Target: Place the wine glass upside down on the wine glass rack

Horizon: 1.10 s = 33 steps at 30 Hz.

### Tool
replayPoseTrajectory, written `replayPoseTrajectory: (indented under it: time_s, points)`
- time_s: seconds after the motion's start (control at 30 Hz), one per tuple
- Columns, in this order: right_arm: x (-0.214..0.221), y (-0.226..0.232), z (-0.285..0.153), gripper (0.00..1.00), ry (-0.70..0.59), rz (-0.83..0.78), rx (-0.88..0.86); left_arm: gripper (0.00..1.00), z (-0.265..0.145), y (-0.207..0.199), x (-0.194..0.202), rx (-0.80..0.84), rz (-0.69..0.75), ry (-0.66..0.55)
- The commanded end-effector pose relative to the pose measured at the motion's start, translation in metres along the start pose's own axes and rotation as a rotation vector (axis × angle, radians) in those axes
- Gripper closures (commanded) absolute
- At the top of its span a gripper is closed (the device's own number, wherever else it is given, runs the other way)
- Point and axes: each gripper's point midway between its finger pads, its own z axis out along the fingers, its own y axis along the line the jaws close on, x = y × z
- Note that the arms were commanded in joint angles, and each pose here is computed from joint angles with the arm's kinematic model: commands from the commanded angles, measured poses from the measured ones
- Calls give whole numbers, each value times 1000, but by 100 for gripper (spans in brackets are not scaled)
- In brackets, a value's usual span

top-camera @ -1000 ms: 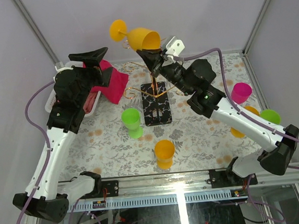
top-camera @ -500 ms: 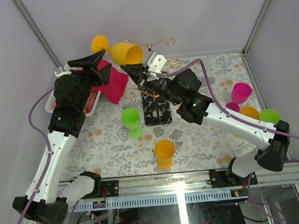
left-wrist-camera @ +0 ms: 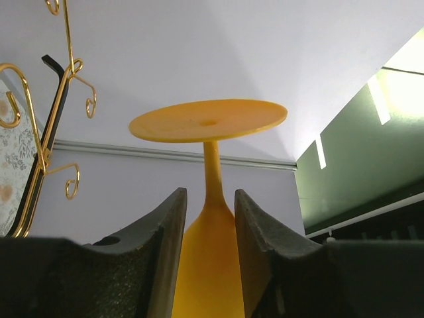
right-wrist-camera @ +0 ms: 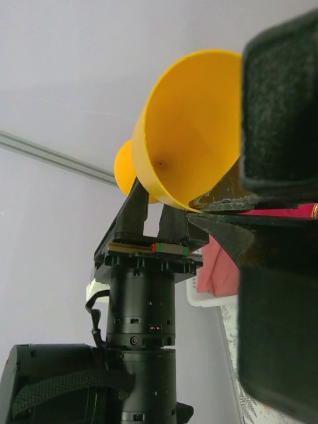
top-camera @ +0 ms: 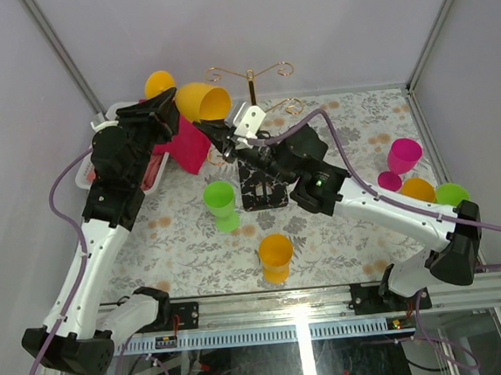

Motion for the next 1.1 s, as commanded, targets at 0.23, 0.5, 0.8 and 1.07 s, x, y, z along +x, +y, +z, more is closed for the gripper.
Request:
replayPoseTrajectory:
  time_s: [0.23, 0.5, 0.8, 1.07]
  points:
    - [-5, 19, 9, 100, -12, -135, 22, 72, 1, -14, -8, 67, -20, -32]
    - [0, 30, 14, 100, 1, -177, 14, 77, 4, -9, -13, 53, -24, -40]
    - [-4, 34, 8, 100, -12, -158, -9, 74, 5, -4, -16, 49, -41, -30]
    - [0, 33, 6, 100, 4, -158, 0, 91, 5, -4, -16, 54, -50, -12]
